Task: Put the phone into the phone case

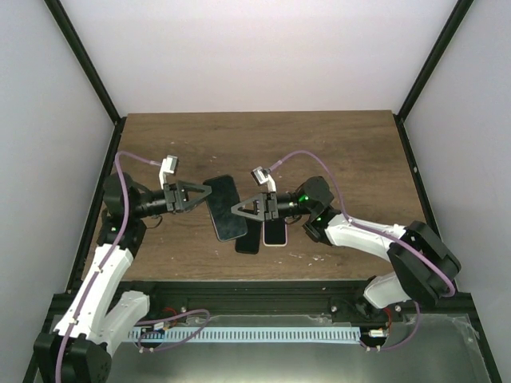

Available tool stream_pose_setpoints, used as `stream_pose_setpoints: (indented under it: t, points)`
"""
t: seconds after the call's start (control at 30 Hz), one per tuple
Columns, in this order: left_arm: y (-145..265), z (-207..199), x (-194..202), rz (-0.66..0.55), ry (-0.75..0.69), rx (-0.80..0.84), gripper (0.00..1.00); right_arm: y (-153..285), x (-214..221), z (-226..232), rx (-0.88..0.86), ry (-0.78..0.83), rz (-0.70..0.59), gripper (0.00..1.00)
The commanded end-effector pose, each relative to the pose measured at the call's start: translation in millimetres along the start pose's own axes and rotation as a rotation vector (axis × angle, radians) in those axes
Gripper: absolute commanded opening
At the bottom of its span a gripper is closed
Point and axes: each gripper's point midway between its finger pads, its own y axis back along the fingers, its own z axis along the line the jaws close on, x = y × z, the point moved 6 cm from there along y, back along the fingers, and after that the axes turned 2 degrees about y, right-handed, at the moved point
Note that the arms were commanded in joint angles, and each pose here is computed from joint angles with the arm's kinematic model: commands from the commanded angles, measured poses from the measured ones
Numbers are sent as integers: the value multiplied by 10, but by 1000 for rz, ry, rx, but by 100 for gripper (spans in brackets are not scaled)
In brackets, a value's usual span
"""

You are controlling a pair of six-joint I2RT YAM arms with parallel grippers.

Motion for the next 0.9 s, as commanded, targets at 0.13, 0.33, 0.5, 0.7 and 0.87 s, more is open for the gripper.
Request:
stream_pose_setpoints:
  t: [0.13,0.33,0.5,0.7,0.87]
  points:
    - [20,-237,38,-33,-98,86,69,28,-92,295,-95,86,-30,3]
    - [17,-236,12,-55,-82,97,42,18,-93,294,-88,76,-23,3]
    - [4,-195,-5,-62,-61,84,18,10,-87,275,-83,68,-22,9]
    - [-10,-88,-32,-61,-35,-24,6,-40,-72,196,-66,38,-12,18]
    - [-7,-69,-35,-63,-11,-51,2,-36,-82,193,-63,37,-24,8]
